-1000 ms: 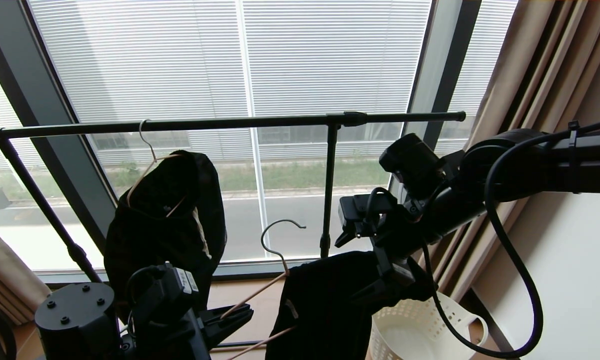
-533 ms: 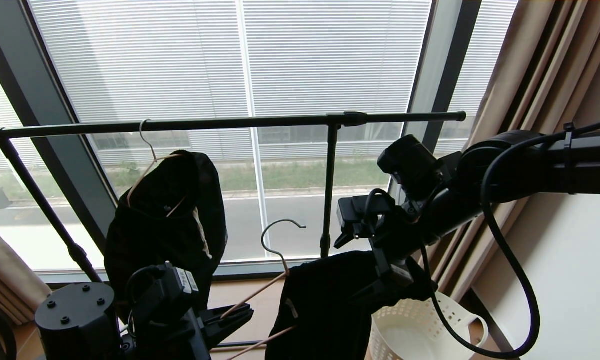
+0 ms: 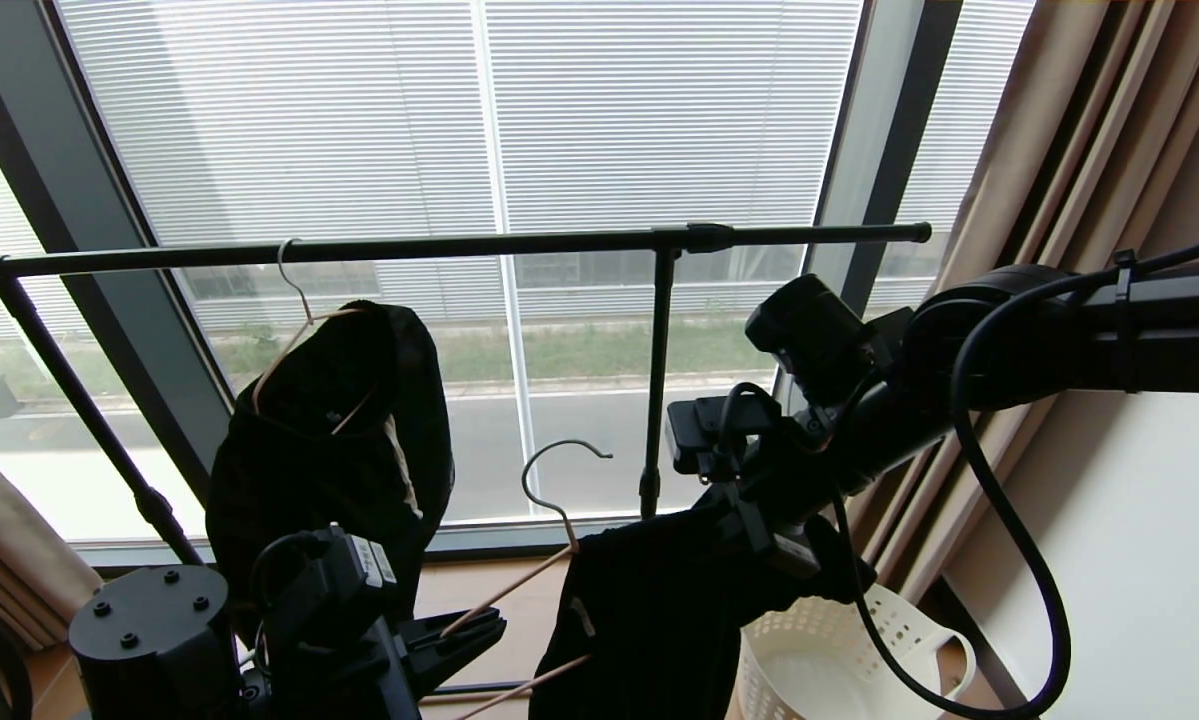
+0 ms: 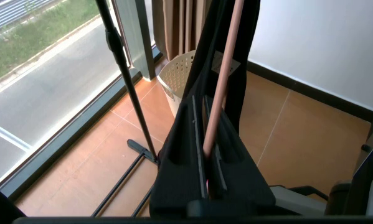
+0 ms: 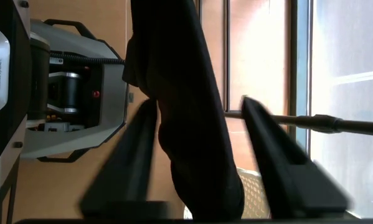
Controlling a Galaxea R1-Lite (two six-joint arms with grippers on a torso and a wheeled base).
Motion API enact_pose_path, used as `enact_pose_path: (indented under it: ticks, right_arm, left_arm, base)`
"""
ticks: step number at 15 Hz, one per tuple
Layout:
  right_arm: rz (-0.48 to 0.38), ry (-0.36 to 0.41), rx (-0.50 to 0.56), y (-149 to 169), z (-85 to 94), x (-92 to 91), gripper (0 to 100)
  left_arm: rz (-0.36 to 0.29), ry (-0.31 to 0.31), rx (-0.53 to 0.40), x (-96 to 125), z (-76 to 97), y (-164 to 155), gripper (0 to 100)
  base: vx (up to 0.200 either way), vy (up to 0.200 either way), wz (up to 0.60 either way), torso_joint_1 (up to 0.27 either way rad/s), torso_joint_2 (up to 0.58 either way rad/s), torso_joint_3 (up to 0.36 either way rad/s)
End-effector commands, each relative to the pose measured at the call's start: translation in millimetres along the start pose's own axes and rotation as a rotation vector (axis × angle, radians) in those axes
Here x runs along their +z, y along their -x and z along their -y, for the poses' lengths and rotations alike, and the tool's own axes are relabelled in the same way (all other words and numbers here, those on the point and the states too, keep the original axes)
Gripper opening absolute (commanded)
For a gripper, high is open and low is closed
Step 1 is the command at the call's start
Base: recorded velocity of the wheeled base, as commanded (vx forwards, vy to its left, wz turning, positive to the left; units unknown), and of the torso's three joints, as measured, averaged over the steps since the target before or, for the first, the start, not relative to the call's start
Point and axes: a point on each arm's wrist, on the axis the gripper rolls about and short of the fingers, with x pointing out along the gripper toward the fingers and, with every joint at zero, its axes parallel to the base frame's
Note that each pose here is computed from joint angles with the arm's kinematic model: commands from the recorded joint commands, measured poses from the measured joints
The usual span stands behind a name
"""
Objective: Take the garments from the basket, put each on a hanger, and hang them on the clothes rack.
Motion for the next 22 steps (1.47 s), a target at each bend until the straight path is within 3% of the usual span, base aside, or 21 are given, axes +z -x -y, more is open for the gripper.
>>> enact_pose_path:
  ticks: [1, 10, 11, 19, 22]
  right_arm:
    - [0.001, 0.004, -0.001, 1, -0.3, 0.4, 0]
    - [0.005, 0.007, -0.006, 4, -1.8, 1.6, 0]
    - [0.006, 0.006, -0.007, 5, -2.0, 1.8, 0]
    - [0.007, 0.008, -0.011, 9, -4.3, 2.2, 0]
    - [0.013, 0.005, -0.023, 13, -2.9, 1.2, 0]
  left_arm:
    - [0.001, 0.0, 0.001, 0, 0.0, 0, 0]
    - [0.004, -0.002, -0.001, 1, 0.3, 0, 0]
    - [0.003, -0.001, -0.001, 0, 0.3, 0, 100]
    - [0.005, 0.005, 0.004, 1, -0.9, 0, 100]
    - [0.046, 0.003, 0.028, 9, -3.2, 6, 100]
  base:
    - [0.0, 0.0, 0.0, 0.0, 0.0, 0.0]
    - [0.0, 0.0, 0.0, 0.0, 0.0, 0.0]
    - [0.0, 0.0, 0.0, 0.0, 0.0, 0.0]
    - [0.0, 0.0, 0.0, 0.0, 0.0, 0.0]
    - [0.0, 0.0, 0.0, 0.0, 0.0, 0.0]
